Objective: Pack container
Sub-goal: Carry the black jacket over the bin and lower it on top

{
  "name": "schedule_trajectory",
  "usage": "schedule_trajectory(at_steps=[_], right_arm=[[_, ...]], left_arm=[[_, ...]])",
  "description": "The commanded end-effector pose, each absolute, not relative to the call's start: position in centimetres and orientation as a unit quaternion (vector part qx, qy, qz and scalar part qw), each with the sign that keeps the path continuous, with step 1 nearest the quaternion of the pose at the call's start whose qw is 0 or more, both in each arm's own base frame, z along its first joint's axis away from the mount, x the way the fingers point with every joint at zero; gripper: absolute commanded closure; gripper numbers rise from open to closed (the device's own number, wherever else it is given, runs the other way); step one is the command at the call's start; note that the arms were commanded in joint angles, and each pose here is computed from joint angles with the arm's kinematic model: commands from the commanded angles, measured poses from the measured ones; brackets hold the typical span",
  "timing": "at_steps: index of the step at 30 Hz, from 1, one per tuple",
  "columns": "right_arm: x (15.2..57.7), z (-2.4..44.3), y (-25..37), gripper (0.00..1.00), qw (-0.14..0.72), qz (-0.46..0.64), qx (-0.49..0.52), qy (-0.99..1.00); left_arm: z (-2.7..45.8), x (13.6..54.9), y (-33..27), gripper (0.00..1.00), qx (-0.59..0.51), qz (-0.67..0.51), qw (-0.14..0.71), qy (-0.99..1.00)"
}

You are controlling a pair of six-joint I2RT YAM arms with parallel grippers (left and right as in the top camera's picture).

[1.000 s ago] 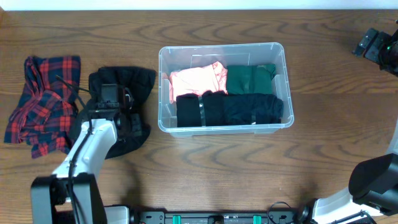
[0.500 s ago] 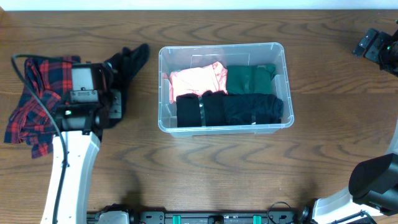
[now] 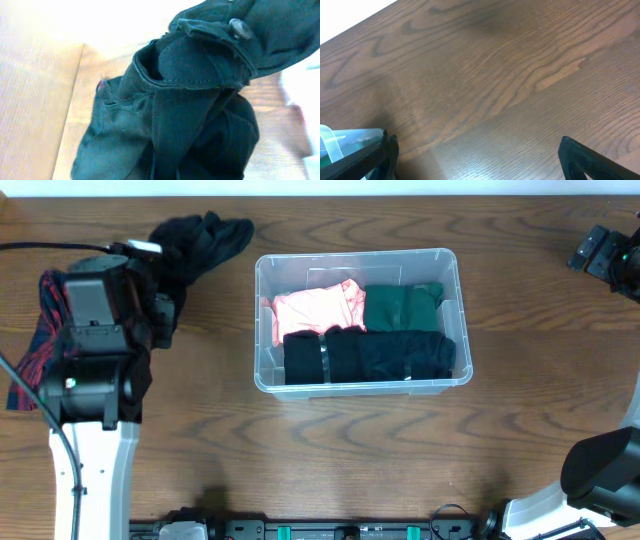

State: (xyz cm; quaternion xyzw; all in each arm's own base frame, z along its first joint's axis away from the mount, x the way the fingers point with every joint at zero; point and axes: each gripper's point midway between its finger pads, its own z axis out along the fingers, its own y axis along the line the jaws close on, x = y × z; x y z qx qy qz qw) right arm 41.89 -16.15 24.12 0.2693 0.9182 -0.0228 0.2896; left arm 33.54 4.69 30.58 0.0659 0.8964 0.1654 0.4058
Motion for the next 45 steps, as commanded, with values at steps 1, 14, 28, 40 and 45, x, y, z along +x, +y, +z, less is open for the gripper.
schedule_trajectory(at_steps=[1,14,28,40,45], right_arm=[[41.9,24.7,-16.4,0.01,0.296,-0.025,0.278,0.913],[41.9,24.7,-16.4,0.01,0.296,-0.025,0.278,0.913],[41.9,24.7,-16.4,0.01,0.296,-0.025,0.278,0.913],[41.9,24.7,-16.4,0.01,0.296,-0.025,0.278,0.913],[41.9,24.7,-16.4,0.01,0.296,-0.025,0.278,0.913]], left_arm=[[35.8,33.4,-0.1,0.94,0.155,0.105,0.488,0.852],[36.2,30.9,-14.4,0.94,0.379,0.02,0.51,0.772],[31.0,33.8,-24.0,0.94,0.389,-0.028,0.475,0.789],[30.7,37.3,-24.3,0.94,0.28,-0.028,0.505,0.816],[31.2,37.8,-23.6,0.94,0.232,-0.027,0.515,0.825]])
